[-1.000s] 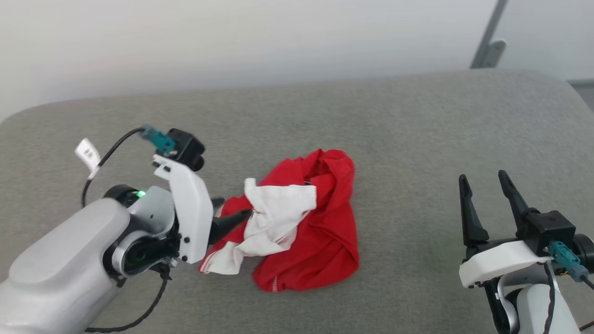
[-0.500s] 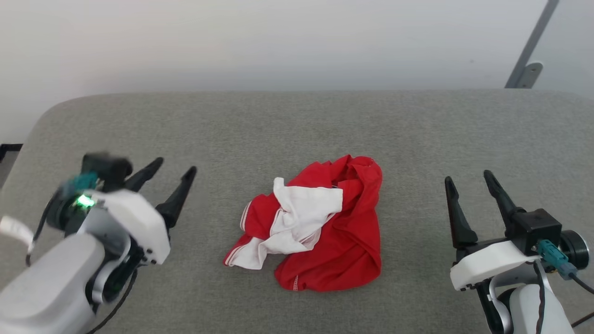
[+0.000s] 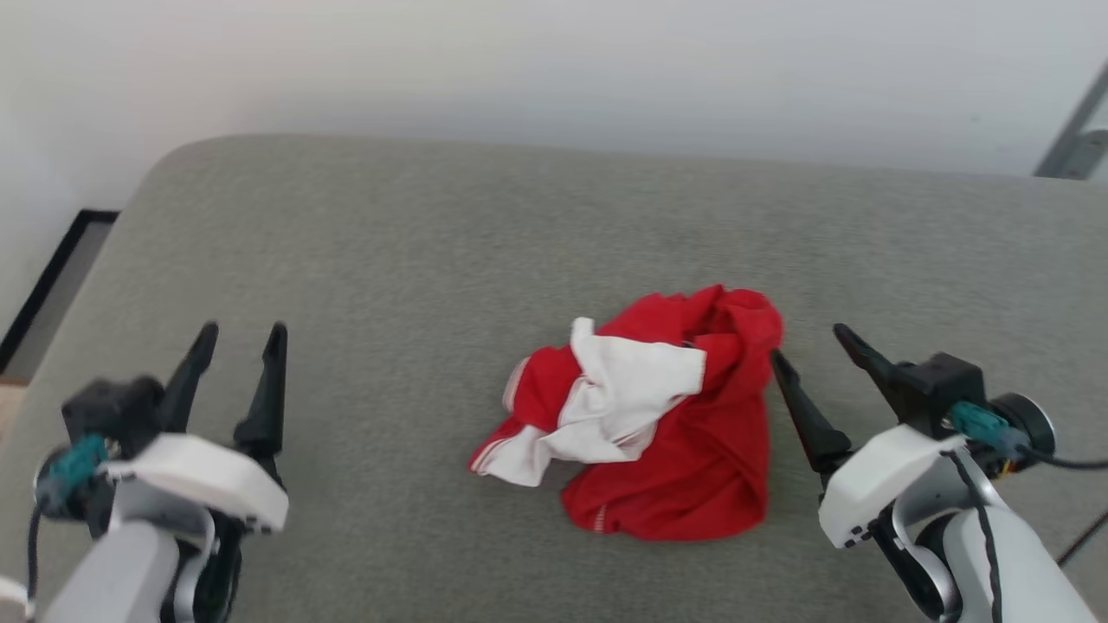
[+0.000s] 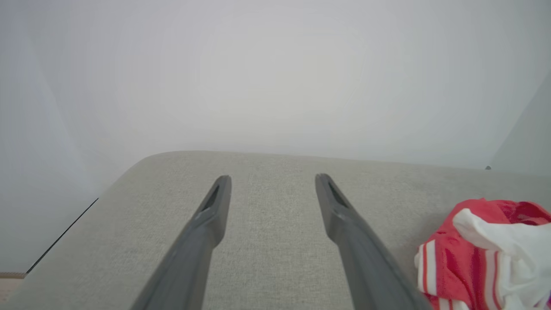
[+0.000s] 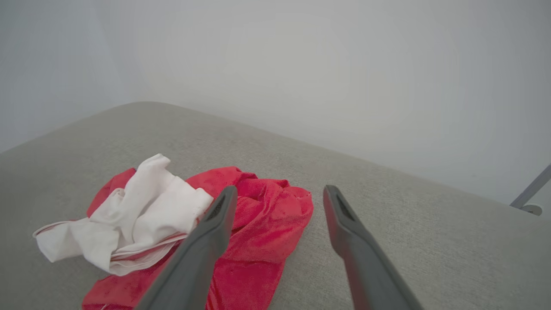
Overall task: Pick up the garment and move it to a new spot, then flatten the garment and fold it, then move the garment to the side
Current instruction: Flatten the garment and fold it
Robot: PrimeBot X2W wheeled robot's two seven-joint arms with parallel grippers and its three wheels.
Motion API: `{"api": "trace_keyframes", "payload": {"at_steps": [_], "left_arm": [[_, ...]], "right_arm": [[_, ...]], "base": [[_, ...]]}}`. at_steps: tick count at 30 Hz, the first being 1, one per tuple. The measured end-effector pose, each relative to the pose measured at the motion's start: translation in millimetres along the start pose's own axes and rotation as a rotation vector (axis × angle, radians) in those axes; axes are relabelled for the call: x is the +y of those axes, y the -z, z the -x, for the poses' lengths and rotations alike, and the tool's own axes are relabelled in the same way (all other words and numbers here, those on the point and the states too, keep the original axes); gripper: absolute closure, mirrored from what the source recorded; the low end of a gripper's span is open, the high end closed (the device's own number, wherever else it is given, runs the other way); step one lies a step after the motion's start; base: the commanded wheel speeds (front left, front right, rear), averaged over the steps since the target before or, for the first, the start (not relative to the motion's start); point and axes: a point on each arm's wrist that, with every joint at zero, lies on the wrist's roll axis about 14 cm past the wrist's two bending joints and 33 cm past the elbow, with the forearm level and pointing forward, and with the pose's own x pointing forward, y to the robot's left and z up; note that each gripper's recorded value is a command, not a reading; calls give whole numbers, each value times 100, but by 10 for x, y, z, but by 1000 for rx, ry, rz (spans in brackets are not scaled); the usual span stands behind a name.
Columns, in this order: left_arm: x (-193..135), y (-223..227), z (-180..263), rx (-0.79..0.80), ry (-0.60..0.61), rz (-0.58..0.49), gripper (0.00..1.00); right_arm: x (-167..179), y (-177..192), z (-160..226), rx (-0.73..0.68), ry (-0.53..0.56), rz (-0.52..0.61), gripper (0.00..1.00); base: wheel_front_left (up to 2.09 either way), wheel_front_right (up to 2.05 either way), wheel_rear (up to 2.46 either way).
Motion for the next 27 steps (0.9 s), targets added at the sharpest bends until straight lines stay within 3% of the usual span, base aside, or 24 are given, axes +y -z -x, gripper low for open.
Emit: {"api": "trace_keyframes", "payload": {"at_steps": [11,23,24,25,26,27], "left_arm": [[380,116,511,-61,-186,41,0],[481,277,804,-56,-327,92,0],[470,275,809,-57,-327,94,0],[463,277,814,-57,-328,95,0],[461,277,819,-58,-331,99,0],[466,274,826,-60,-336,104,0]], "right_arm": [[643,267,-398,264,-309,107,0],[797,728,-695,604,-439,285,0],[826,769,-699,628,-454,290,28],[852,804,-706,649,-468,299,84],[882,814,-720,656,-480,304,100],[902,797,-753,652,-488,305,100]], "base": [[0,0,0],[0,0,0],[0,0,0],[0,0,0],[0,0,0],[0,0,0]]}}
